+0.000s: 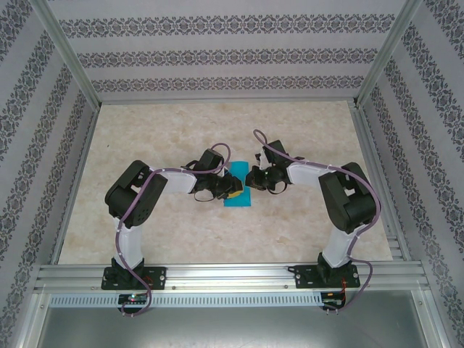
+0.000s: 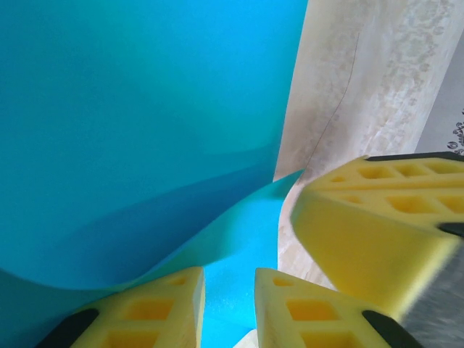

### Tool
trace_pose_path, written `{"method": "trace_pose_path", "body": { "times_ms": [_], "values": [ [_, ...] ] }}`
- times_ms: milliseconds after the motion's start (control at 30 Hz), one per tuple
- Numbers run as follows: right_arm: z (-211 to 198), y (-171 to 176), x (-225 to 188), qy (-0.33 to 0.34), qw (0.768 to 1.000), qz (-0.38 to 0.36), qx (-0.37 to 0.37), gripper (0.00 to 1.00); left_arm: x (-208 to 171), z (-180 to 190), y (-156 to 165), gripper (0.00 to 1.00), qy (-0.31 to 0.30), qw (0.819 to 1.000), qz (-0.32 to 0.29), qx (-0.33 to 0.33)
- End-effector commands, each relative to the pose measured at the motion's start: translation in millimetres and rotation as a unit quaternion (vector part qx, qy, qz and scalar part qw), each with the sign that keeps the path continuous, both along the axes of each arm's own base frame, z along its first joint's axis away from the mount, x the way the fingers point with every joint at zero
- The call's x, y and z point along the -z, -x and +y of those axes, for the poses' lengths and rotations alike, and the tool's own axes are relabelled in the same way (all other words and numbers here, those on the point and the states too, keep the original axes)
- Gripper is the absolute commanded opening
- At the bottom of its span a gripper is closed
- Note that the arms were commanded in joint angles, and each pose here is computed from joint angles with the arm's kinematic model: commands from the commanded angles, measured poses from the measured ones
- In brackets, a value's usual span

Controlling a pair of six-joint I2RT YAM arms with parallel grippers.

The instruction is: Fold a paper plane with a square sheet of paper (pick it up from the middle)

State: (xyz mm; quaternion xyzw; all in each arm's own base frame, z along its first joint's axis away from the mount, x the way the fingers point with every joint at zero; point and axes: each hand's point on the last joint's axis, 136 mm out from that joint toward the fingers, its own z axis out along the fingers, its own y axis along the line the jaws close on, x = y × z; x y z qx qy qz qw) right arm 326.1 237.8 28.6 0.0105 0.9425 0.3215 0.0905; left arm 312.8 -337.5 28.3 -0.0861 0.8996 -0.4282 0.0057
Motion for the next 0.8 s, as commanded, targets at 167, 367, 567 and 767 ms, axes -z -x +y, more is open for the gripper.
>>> {"method": "trace_pose_path", "body": {
  "times_ms": [167, 367, 567, 767],
  "values": [
    [9, -6, 10, 0.002, 1.0, 0.0, -0.015, 0.11, 4, 8, -3, 0.25, -0.015, 1.0, 0.003, -0.017],
    [6, -2, 22, 0.016, 1.0, 0.012, -0.021, 0.1, -23, 2, -10, 0.23, 0.009, 0.999, -0.031, -0.006],
    [3, 1, 25, 0.023, 0.999, 0.016, -0.026, 0.1, -26, 12, -22, 0.22, -0.029, 0.998, -0.057, -0.009],
    [4, 1, 25, 0.023, 0.999, 0.016, -0.028, 0.1, -12, 19, -26, 0.2, -0.052, 0.997, -0.05, -0.017]
  ]
}}
